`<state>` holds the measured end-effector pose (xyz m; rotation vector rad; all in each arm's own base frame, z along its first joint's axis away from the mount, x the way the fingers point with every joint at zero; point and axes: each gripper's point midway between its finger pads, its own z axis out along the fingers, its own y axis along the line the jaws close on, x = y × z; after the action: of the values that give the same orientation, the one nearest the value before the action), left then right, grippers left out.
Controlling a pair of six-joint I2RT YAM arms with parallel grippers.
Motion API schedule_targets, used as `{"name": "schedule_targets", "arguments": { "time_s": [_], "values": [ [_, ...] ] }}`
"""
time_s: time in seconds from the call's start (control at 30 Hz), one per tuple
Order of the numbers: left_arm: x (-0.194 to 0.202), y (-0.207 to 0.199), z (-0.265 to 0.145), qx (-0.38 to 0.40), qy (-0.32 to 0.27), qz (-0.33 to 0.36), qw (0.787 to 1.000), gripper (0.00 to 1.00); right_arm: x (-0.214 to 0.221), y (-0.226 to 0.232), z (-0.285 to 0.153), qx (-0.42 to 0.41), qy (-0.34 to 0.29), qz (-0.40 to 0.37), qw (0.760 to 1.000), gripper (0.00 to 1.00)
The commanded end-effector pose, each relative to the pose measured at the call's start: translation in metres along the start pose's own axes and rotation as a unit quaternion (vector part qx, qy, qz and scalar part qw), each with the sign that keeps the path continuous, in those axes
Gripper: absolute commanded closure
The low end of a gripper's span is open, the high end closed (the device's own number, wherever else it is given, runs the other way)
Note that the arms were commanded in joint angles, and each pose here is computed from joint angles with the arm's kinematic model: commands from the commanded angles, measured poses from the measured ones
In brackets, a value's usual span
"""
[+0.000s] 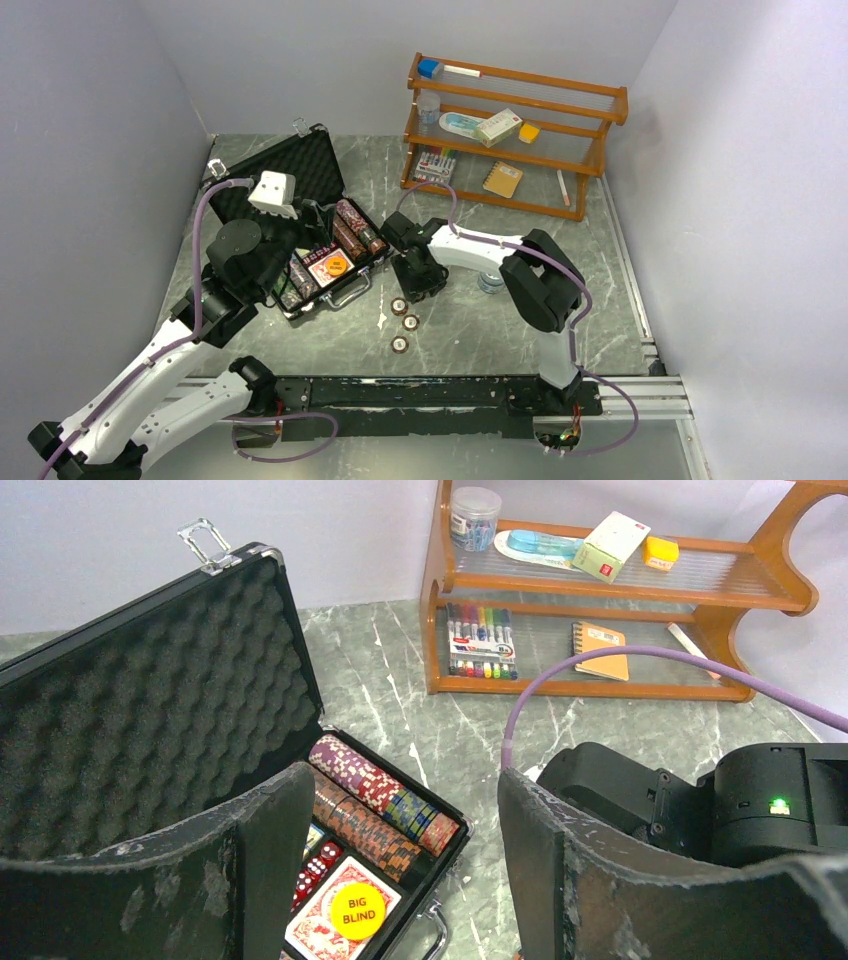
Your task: Pack up texas hold em set
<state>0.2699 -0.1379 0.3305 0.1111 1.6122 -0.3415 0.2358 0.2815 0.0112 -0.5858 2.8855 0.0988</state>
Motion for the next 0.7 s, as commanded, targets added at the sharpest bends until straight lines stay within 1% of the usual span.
{"name": "schedule_targets", "arguments": {
  "time_s": [0.0,0.3,0.5,0.57,0.63,0.67],
  "values": [
    [0.000,0.005,0.000,-0.013,-0.003,-0.001,1.000,0.28,0.010,-0.004,0.028,0.007,0.029,-0.002,1.000,0.45],
    [-0.001,0.005,0.000,-0.013,-0.004,0.000,1.000,0.28,0.006,-0.002,0.034,0.011,0.033,-0.010,0.999,0.45],
    [-0.003,0.006,-0.001,-0.013,-0.007,-0.001,1.000,0.28,0.001,0.000,0.035,0.008,0.028,-0.015,0.999,0.55],
    [-0.002,0.006,-0.001,-0.014,-0.006,0.000,1.000,0.28,-0.001,0.001,0.032,0.007,0.023,-0.015,1.000,0.53],
    [-0.002,0.006,-0.001,-0.014,-0.006,0.000,1.000,0.28,-0.004,0.003,0.029,0.003,0.017,-0.017,1.000,0.46],
    [-0.001,0.006,0.000,-0.013,-0.005,0.000,1.000,0.28,-0.006,0.003,0.028,0.002,0.014,-0.016,1.000,0.45]
  ]
}}
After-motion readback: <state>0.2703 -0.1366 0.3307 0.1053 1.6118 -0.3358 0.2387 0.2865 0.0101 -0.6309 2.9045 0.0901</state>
